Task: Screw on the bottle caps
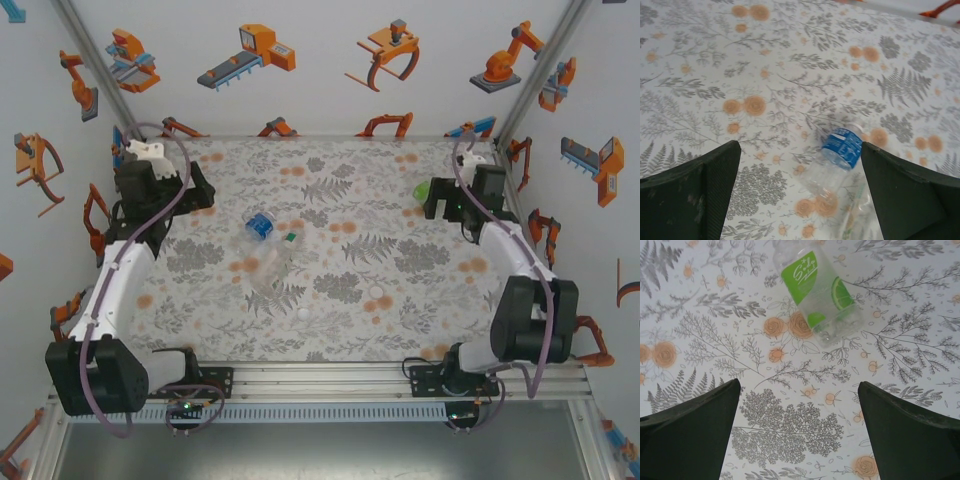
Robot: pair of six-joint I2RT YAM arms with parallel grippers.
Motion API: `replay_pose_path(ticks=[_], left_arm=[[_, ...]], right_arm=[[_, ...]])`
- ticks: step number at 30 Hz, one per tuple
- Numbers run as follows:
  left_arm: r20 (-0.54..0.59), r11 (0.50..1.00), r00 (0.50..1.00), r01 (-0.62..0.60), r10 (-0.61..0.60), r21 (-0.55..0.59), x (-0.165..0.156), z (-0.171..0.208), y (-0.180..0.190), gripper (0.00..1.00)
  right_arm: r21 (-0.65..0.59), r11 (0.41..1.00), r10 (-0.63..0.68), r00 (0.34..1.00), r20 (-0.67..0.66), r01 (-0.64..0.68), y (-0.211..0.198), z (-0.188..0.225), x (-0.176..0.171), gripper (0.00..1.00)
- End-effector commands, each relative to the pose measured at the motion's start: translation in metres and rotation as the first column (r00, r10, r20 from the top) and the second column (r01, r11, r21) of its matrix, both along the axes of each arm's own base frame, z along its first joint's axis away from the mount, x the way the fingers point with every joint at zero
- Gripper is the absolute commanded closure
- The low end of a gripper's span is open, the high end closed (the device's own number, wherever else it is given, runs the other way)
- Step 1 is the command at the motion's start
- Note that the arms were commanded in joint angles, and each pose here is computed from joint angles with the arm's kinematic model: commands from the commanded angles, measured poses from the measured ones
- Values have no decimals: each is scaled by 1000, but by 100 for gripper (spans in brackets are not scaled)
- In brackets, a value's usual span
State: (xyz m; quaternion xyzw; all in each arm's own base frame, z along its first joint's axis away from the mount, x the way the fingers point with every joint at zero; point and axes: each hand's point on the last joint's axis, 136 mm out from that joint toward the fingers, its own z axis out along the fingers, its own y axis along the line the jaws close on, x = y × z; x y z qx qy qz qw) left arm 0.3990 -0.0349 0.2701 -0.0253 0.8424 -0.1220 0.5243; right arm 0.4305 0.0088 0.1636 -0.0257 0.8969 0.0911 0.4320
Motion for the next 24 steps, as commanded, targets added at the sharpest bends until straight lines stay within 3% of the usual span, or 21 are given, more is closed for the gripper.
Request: replay_pose_path(ticks=[1,9,24], left_arm=[[-90,989,985,144,-147,-42,-7,-7,-22,3],[-64,973,970,233,-233,-8,1,-11,-33,3],[-47,969,969,244,-242,30,-8,-22,-32,3]], right_arm=[[-9,996,82,987,-140,-84,6,-23,-5,11],[-105,983,127,970,-208,-151,-5,-30,34,15],[-116,953,239,929,-284,-281,9,-48,96,16]])
